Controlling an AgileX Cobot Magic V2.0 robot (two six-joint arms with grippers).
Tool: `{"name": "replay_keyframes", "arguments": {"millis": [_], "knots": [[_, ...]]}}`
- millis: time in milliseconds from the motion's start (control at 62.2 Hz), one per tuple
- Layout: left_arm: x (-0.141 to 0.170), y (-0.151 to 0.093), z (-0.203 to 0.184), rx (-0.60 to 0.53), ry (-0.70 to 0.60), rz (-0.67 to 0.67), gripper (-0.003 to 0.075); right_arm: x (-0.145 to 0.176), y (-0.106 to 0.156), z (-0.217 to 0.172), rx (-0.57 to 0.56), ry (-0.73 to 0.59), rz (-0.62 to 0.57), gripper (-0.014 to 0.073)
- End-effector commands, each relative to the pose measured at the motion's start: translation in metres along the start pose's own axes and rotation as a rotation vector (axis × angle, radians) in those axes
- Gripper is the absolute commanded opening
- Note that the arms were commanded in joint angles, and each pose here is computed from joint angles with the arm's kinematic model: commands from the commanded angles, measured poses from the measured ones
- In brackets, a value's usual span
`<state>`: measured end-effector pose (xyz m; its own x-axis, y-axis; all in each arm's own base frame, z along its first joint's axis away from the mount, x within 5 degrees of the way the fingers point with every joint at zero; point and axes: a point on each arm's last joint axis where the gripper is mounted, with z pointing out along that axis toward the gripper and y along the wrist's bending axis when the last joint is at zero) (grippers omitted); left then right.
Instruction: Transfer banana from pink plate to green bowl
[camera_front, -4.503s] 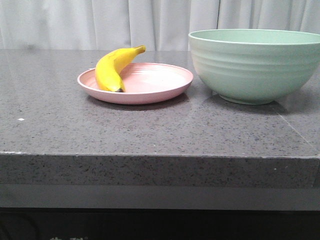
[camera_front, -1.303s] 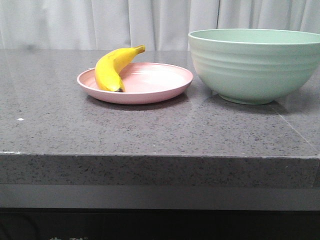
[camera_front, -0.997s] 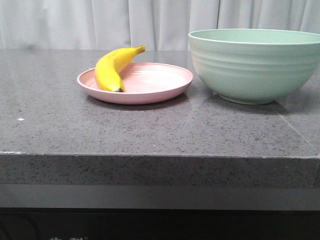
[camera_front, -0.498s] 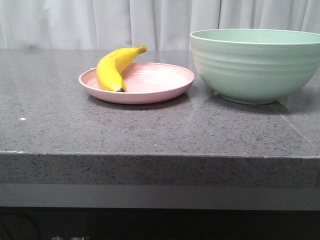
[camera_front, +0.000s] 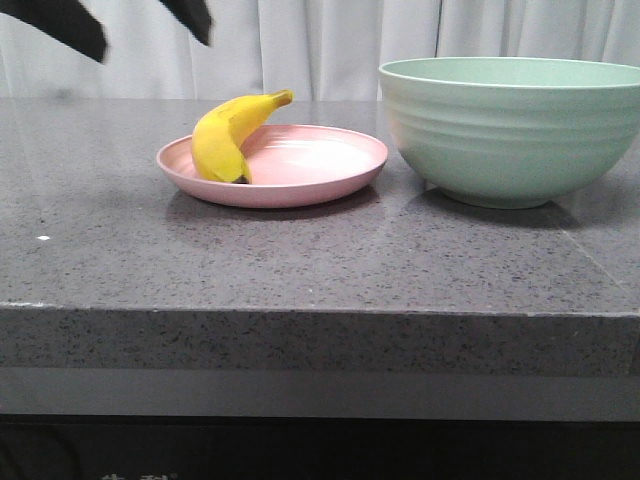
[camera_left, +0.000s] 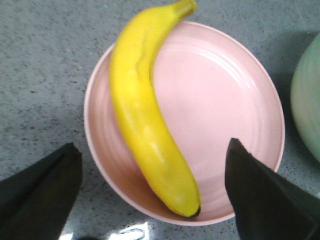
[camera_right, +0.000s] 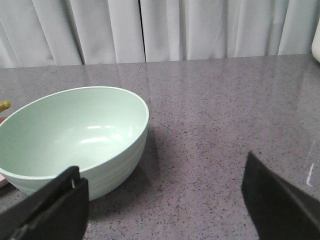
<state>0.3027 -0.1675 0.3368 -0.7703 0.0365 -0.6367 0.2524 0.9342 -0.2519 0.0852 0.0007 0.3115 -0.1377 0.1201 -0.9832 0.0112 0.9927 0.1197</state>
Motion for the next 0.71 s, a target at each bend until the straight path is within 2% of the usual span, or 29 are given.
{"name": "replay_keyframes", "arguments": {"millis": [0,209,691], "knots": [[-0.018,-0.014,-0.002,0.027,-0.033,-0.019,0.0546,-0.019,0.001,-0.002,0.0,-0.109,-0.003,0.0634],[-0.025,-0.02,0.036,0.032,0.065,-0.063,0.0545,-0.019,0.001,-0.002,0.0,-0.109,-0.003,0.0634],[-0.014,-0.015,0.076,-0.004,0.157,-0.079,0.0545,-0.019,0.001,-0.002,0.0,-0.109,-0.003,0.0634]]}}
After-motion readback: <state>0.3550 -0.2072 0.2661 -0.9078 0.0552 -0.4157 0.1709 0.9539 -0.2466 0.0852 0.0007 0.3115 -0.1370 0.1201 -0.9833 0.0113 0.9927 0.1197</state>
